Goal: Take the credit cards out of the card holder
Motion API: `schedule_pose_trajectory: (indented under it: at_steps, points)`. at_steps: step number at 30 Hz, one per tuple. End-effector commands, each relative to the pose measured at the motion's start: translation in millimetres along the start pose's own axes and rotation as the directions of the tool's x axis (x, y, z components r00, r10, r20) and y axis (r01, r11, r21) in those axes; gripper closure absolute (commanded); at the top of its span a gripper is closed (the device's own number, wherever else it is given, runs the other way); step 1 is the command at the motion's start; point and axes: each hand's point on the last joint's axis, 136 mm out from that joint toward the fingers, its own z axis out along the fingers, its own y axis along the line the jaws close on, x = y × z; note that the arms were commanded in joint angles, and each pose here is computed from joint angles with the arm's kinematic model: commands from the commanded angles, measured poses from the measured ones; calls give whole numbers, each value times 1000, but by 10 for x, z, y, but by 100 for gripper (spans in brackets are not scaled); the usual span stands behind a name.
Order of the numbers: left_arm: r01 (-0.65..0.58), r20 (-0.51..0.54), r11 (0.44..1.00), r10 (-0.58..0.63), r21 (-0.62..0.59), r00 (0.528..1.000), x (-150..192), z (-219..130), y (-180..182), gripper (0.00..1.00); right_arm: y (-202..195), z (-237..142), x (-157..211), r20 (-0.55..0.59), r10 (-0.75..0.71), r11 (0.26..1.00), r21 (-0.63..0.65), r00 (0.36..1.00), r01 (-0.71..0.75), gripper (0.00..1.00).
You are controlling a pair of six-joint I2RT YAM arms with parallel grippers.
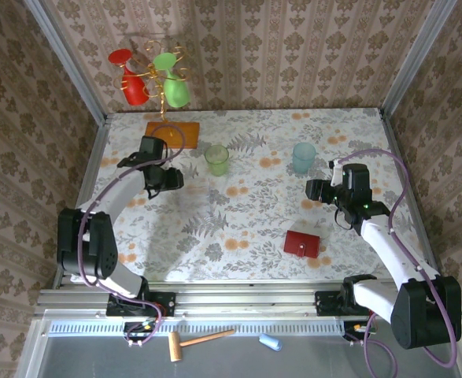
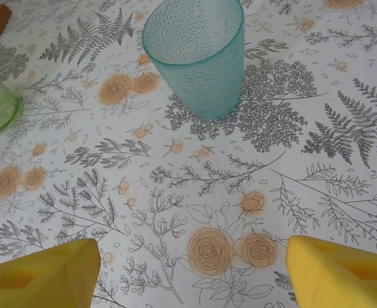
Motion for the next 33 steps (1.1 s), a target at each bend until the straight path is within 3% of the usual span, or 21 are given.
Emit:
schedule_pose_trajectory:
  at_steps: [1,10,33]
  points:
    - [-14,-29,1000,14,18,999,-9,7,-43,65,42,-43,-82,5,-7,1000,-5,1000,7,23]
    - [-14,-63,999,16,29,998,-6,160,-55,75,38,-24,-58,-9,-12,1000,-3,1000,12,24]
    - [-54,-123,998,58,34,991,72,322,-135,86,21,-30,-37,-10,-15,1000,5,1000,15,26]
